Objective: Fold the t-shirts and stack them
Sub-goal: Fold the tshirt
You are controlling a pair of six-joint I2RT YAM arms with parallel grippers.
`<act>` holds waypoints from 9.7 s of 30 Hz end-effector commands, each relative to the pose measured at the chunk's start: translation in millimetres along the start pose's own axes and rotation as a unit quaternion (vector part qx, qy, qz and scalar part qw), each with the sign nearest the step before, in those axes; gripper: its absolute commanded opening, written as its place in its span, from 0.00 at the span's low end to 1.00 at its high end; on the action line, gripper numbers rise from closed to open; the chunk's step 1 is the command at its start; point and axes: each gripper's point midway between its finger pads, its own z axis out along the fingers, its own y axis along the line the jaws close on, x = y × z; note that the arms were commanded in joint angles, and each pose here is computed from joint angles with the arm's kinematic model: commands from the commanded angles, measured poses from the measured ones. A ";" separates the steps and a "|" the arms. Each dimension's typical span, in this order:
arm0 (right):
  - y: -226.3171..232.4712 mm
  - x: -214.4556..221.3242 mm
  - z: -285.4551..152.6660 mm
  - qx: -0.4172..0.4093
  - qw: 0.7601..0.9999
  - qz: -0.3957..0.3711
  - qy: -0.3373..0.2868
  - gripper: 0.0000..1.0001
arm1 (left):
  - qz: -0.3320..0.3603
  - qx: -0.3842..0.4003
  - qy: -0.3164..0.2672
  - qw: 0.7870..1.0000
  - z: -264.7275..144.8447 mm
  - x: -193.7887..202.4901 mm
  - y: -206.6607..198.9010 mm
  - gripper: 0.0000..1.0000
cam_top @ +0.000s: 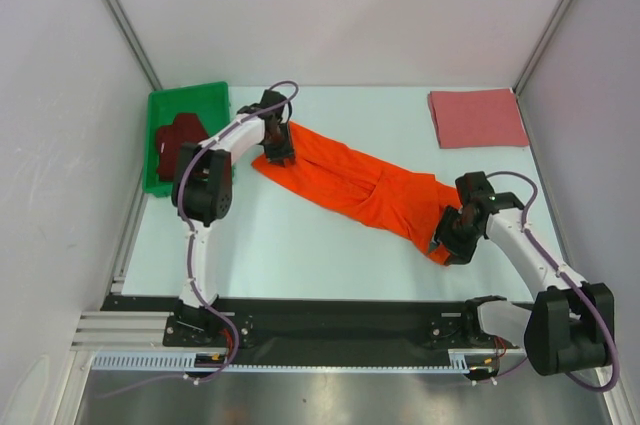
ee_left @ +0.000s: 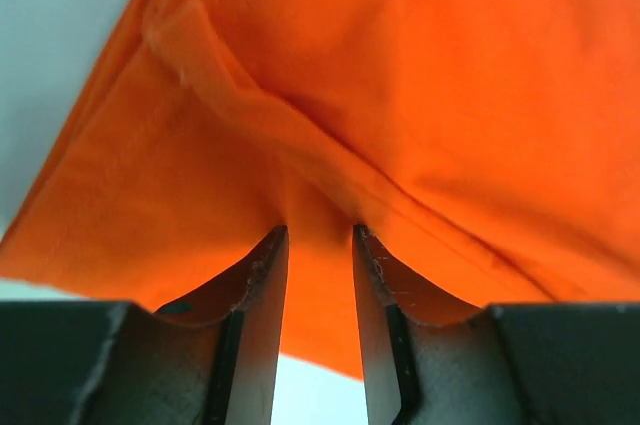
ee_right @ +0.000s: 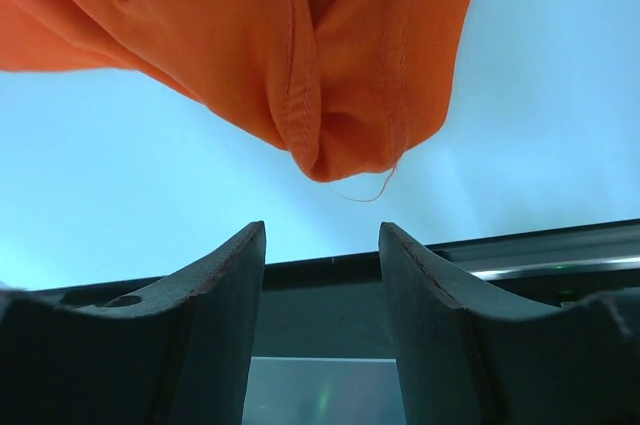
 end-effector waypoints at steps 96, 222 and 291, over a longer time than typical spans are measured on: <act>-61.7 -230.1 45.4 0.065 0.988 0.108 -0.087 0.40 | 0.015 0.023 -0.085 0.996 -68.4 -75.8 5.2 0.66; 167.7 -176.4 158.4 0.079 0.956 -0.263 -0.104 0.70 | 0.204 -0.094 0.233 0.946 -20.9 165.3 28.2 0.69; 47.0 -92.5 -135.7 -0.014 0.979 -0.104 -0.176 0.85 | 0.193 0.229 -0.093 0.949 6.6 25.2 -260.5 0.18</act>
